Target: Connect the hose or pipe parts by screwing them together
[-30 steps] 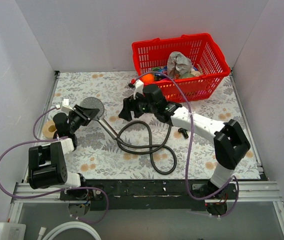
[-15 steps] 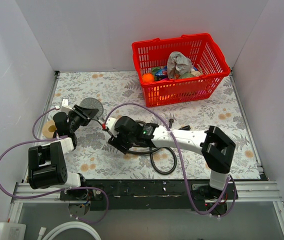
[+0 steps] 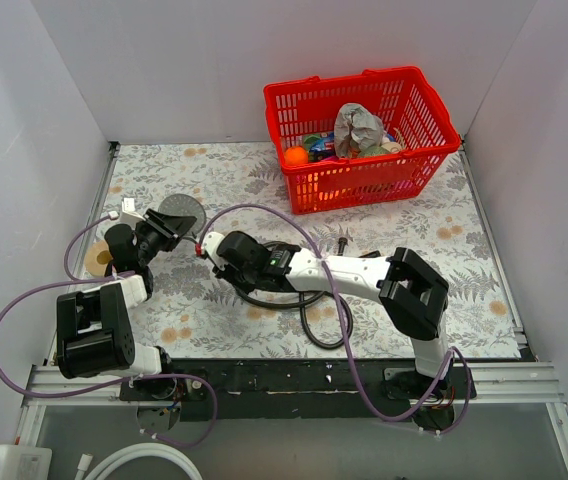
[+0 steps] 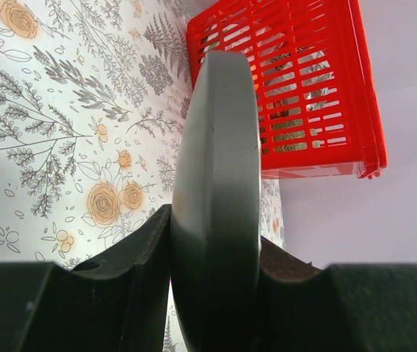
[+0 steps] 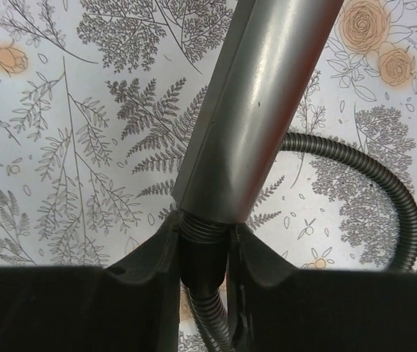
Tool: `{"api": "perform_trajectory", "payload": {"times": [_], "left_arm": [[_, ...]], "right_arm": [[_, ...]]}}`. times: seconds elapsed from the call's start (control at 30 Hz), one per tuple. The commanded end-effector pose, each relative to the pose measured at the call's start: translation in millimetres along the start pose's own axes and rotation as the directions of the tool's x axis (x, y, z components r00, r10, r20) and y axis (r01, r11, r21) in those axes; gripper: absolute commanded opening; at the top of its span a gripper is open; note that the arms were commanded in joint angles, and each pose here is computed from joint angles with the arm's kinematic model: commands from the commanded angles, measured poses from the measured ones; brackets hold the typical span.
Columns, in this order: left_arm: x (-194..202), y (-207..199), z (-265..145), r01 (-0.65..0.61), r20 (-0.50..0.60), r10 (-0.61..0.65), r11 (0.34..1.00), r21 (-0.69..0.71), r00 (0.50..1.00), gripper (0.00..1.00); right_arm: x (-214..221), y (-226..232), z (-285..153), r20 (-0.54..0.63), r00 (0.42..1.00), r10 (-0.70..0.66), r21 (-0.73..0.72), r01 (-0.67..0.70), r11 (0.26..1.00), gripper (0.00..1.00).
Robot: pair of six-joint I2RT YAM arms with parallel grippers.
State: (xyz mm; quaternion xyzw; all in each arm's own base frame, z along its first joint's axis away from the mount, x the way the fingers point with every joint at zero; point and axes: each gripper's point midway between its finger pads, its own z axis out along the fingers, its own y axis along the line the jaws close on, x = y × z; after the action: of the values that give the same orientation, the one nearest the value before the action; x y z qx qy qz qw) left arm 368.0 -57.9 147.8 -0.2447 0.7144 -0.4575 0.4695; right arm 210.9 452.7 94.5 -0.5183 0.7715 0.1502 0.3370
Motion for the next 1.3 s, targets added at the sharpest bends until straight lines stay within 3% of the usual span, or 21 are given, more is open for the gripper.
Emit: {"api": "perform_trajectory", "payload": {"times": [0.0,0.2,0.23,0.37,0.4,0.43,0.5,0.53,0.6,0.63,0.67,0.7,0.73,0.97,1.0,1.07,1.1,1.17,1.2,1.23,1.27], "left_arm": [[-4.0,-31.1,-5.3,-0.06,0.008,0.06,0.992,0.108,0.998,0.0],[-1.5,-41.2,-8.6,-0.087,0.014,0.086,0.984,0.155,0.996,0.0],[-0.5,-42.5,-9.4,-0.093,0.014,0.092,0.982,0.162,0.996,0.0],[4.1,-47.9,-12.3,-0.12,-0.001,0.123,0.973,0.198,0.992,0.0],[7.7,-49.0,-13.6,-0.121,-0.015,0.128,0.97,0.212,0.992,0.0],[10.7,-48.5,-13.5,-0.116,-0.031,0.126,0.968,0.221,0.991,0.0],[17.3,-51.4,-16.6,-0.109,-0.058,0.127,0.962,0.251,0.99,0.0],[18.1,-52.9,-17.5,-0.112,-0.059,0.132,0.959,0.259,0.99,0.0],[20.5,-55.2,-19.5,-0.11,-0.071,0.134,0.956,0.274,0.988,0.0],[22.0,-57.9,-20.3,-0.107,-0.081,0.135,0.952,0.287,0.988,0.0],[21.8,-60.4,-20.7,-0.109,-0.081,0.139,0.947,0.304,0.987,0.0],[22.7,-62.0,-20.6,-0.101,-0.089,0.135,0.945,0.312,0.987,0.0],[24.3,-63.2,-21.3,-0.09,-0.103,0.129,0.943,0.32,0.986,0.0],[25.4,-65.3,-21.9,-0.094,-0.11,0.138,0.938,0.333,0.984,0.0],[24.7,-65.1,-21.2,-0.095,-0.109,0.138,0.939,0.332,0.984,0.0],[19.7,-61.0,-17.8,-0.103,-0.091,0.137,0.945,0.309,0.986,0.0],[16.8,-57.7,-15.7,-0.104,-0.081,0.133,0.95,0.294,0.988,0.0],[8.8,-53.4,-11.2,-0.107,-0.064,0.129,0.956,0.274,0.99,0.0],[6.4,-50.7,-9.0,-0.1,-0.063,0.121,0.959,0.263,0.991,0.0],[4.6,-45.0,-5.2,-0.088,-0.069,0.108,0.965,0.246,0.992,0.0],[1.4,-43.1,-1.6,-0.081,-0.071,0.099,0.97,0.231,0.993,0.0]], "right_arm": [[-49.3,-0.2,-5.4,0.137,0.983,0.125,-0.068,-0.116,0.991,0.01],[-77.1,-10.4,-16.5,0.199,0.911,0.361,-0.217,-0.319,0.923,0.01],[-75.9,-12.6,-17.7,0.18,0.875,0.449,-0.239,-0.404,0.883,0.01],[-83.1,-25.0,-26.1,0.183,0.759,0.624,-0.379,-0.531,0.757,0.01],[-100.0,-37.3,-33.4,0.249,0.716,0.653,-0.446,-0.514,0.733,0.01],[-107.3,-30.2,-46.1,0.22,0.676,0.703,-0.539,-0.516,0.666,0.01],[-95.9,-37.1,-47.5,0.194,0.631,0.751,-0.602,-0.528,0.599,0.01],[-115.2,-40.1,-64.0,0.253,0.59,0.767,-0.686,-0.45,0.572,0.01],[-102.0,-40.2,-68.6,0.15,0.533,0.833,-0.754,-0.484,0.445,0.01],[-114.7,-42.4,-86.0,0.219,0.502,0.837,-0.82,-0.371,0.437,0.01],[-112.2,-40.7,-93.1,0.197,0.484,0.853,-0.854,-0.342,0.392,0.01],[-105.9,-43.0,-96.6,0.097,0.426,0.899,-0.883,-0.379,0.275,0.01],[-102.8,-45.0,-94.2,0.086,0.406,0.91,-0.898,-0.363,0.247,0.01],[-106.6,-56.7,-97.8,0.116,0.344,0.932,-0.896,-0.368,0.247,0.03],[-106.0,-57.2,-94.3,0.116,0.35,0.929,-0.887,-0.385,0.256,0.16],[-106.2,-61.0,-91.0,0.176,0.385,0.906,-0.848,-0.408,0.338,0.32],[-92.6,-61.1,-75.3,0.132,0.397,0.908,-0.797,-0.502,0.335,0.45],[-95.3,-69.7,-77.6,0.222,0.453,0.864,-0.733,-0.507,0.454,0.53],[-71.0,-67.1,-59.4,0.135,0.481,0.866,-0.645,-0.621,0.445,0.61],[-67.9,-76.2,-58.7,0.168,0.495,0.853,-0.587,-0.645,0.489,0.68],[-68.7,-86.4,-58.4,0.211,0.551,0.807,-0.515,-0.639,0.571,0.75]]}}
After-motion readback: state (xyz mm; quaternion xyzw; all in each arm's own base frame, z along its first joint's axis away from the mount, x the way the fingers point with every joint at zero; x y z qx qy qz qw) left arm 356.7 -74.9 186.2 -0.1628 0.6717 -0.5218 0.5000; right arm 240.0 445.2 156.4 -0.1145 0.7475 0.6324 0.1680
